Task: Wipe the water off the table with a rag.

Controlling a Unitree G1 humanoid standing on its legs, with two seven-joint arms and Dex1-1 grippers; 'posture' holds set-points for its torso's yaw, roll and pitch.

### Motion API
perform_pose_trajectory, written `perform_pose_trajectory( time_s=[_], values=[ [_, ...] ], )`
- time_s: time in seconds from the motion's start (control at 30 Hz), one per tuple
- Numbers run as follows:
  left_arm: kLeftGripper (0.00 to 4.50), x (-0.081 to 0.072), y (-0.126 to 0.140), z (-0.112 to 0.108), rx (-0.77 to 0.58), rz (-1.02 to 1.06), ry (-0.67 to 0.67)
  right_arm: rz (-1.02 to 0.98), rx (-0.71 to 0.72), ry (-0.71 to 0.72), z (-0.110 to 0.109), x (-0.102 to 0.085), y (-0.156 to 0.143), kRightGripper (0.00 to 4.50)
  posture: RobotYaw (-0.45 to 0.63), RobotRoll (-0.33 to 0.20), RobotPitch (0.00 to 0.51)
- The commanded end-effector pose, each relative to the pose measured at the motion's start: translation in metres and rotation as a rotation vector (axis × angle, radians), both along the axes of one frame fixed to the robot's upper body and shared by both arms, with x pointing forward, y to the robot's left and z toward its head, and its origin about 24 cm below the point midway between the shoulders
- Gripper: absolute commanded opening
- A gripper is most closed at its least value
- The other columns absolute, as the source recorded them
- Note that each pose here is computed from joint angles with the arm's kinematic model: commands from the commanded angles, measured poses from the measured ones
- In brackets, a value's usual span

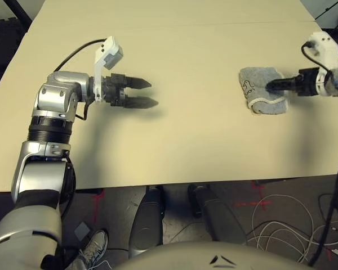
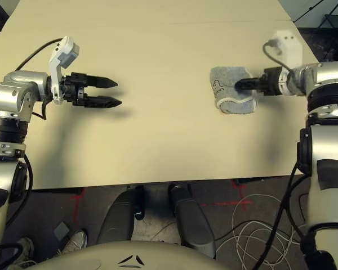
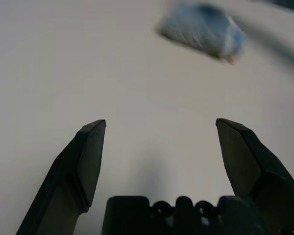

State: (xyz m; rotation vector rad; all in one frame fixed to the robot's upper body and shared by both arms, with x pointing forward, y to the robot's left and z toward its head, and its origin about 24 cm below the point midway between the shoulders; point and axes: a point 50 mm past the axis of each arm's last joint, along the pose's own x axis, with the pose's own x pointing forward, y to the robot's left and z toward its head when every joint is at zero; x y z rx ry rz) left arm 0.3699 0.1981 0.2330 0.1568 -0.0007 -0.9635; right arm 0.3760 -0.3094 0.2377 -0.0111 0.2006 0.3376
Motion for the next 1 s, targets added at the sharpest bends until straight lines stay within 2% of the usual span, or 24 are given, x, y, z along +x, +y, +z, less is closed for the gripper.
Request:
perform_pose_trajectory(
  time_s=[0.03,0.17,0.3,0.43,0.63,0.77,1.0],
  values=[
    [4.5,0.015,0.015,0.011,-0.099,0.251,-0.145,-0.157,0.031,-0.225,0.013,-0.001,-0.015,4.47,-0.09,0.0,0.243],
    [4.5,0.028,0.036,0.007,-0.208,0.557,-0.238,-0.36,0.002,-0.348,0.006,-0.006,-0.035,4.47,-0.1,0.0,0.246],
    [4.5,0.031,0.052,-0.013,-0.217,0.755,-0.256,-0.483,-0.082,-0.394,-0.005,-0.014,-0.049,4.47,-0.11,0.0,0.254],
    [4.5,0.03,0.064,-0.033,-0.218,0.884,-0.227,-0.513,-0.139,-0.399,-0.018,-0.018,-0.054,4.47,-0.12,0.0,0.261],
    [4.5,0.026,0.081,-0.045,-0.278,1.077,-0.219,-0.509,-0.155,-0.369,-0.033,-0.021,-0.055,4.47,-0.13,0.0,0.263],
    [4.5,0.022,0.087,-0.052,-0.286,1.148,-0.221,-0.519,-0.127,-0.353,-0.04,-0.022,-0.056,4.47,-0.13,0.0,0.252],
    [4.5,0.023,0.082,-0.058,-0.277,1.126,-0.212,-0.508,-0.081,-0.329,-0.049,-0.021,-0.054,4.47,-0.13,0.0,0.24]
  ],
)
